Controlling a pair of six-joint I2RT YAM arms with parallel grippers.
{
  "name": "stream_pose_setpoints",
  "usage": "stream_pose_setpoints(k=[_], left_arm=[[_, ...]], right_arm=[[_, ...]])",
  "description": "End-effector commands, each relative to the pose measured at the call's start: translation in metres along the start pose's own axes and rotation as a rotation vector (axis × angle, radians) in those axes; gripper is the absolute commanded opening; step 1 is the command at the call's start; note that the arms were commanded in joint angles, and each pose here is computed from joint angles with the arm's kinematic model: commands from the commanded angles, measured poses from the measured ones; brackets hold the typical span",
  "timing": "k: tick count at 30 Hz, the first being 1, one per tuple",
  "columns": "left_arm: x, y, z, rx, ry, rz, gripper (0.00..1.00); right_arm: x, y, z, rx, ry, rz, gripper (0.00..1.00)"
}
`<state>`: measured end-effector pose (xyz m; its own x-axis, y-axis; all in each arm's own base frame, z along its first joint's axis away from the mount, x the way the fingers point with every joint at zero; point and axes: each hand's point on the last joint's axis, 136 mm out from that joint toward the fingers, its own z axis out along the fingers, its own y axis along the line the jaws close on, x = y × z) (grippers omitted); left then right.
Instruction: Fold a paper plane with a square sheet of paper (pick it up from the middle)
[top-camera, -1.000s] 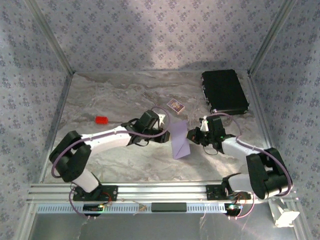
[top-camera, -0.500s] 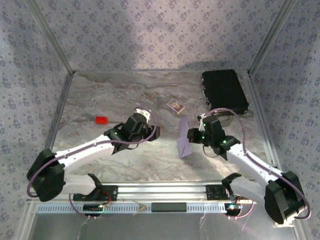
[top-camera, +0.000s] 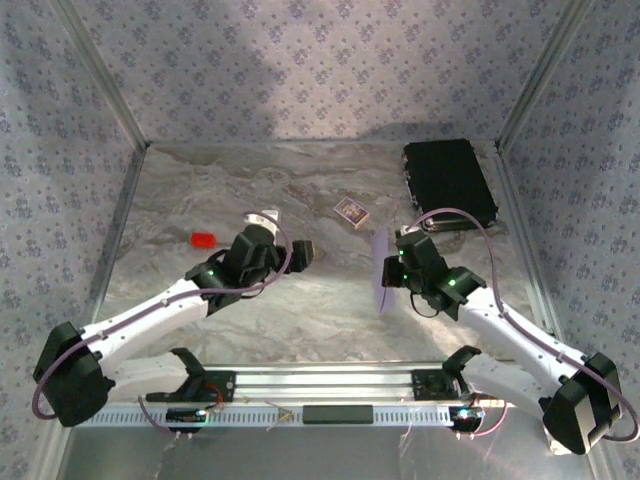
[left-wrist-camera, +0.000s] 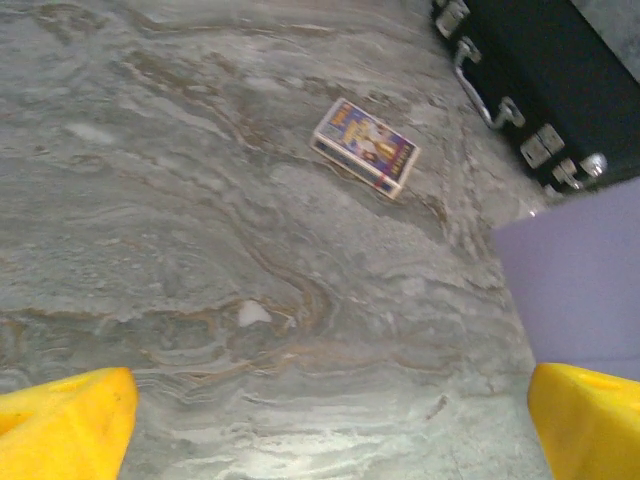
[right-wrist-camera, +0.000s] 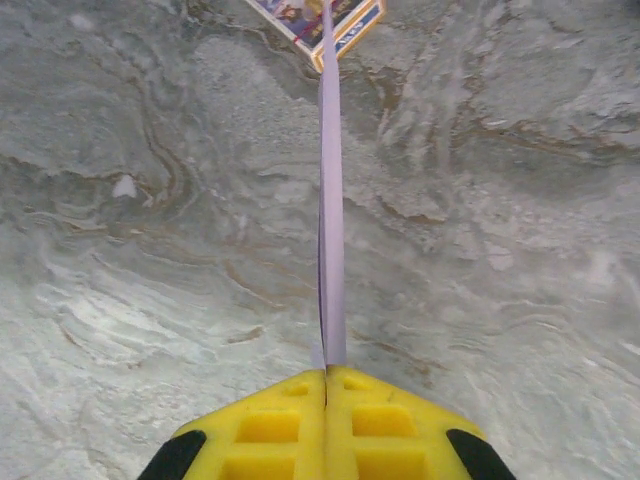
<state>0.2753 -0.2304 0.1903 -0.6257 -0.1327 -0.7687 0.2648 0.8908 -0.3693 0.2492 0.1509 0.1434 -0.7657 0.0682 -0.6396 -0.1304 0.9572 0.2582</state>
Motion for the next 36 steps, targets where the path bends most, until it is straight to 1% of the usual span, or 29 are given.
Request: stream_pose_setpoints(k=[1,4,8,10,12,13,16,18,21,23,30,36], left_arm=[[-0.002,0.024,-0.007,-0.072,-0.029,-0.068,1.0],[-0.001,0.04,-0.012,-0.103,-0.039,-0.121,1.0],[-0.005,0.052,-0.022,-0.133,-0.088,-0.131,1.0],[-0.005,0.054,-0.025,-0.132,-0.104,-0.114,1.0],[-0.005,0.059,-0.027,-0.147,-0.124,-0.111,1.0],[-0.004,0.062,-0.028,-0.159,-0.13,-0.118,1.0],[-0.001,0.061,-0.029,-0.143,-0.127,-0.105,1.0],[0.002,0.067,-0.03,-0.17,-0.117,-0.131,1.0],[0.003,0.07,-0.032,-0.195,-0.086,-0.127,1.0],[0.003,0.066,-0.032,-0.173,-0.081,-0.112,1.0],[-0.001,0.071,-0.039,-0.187,-0.117,-0.102,1.0],[-0.006,0.078,-0.048,-0.201,-0.171,-0.127,1.0]], right_arm=[[-0.006,-0.019,-0.012,0.174,-0.007,-0.099,0.03],[-0.01,-0.029,-0.018,0.317,-0.008,-0.172,0.03],[-0.017,-0.035,-0.023,0.476,-0.032,-0.253,0.02],[-0.019,-0.033,-0.02,0.531,-0.032,-0.298,0.02],[-0.018,-0.027,-0.015,0.556,-0.022,-0.329,0.02],[-0.017,-0.023,-0.01,0.558,-0.008,-0.344,0.02],[-0.01,-0.01,0.003,0.558,0.044,-0.381,0.02],[-0.006,-0.004,0.01,0.565,0.077,-0.403,0.01],[0.0,0.003,0.019,0.565,0.113,-0.423,0.0],[0.004,0.008,0.024,0.555,0.13,-0.43,0.0],[0.021,0.017,0.038,0.541,0.186,-0.45,0.0],[0.03,0.042,0.055,0.511,0.212,-0.479,0.0]])
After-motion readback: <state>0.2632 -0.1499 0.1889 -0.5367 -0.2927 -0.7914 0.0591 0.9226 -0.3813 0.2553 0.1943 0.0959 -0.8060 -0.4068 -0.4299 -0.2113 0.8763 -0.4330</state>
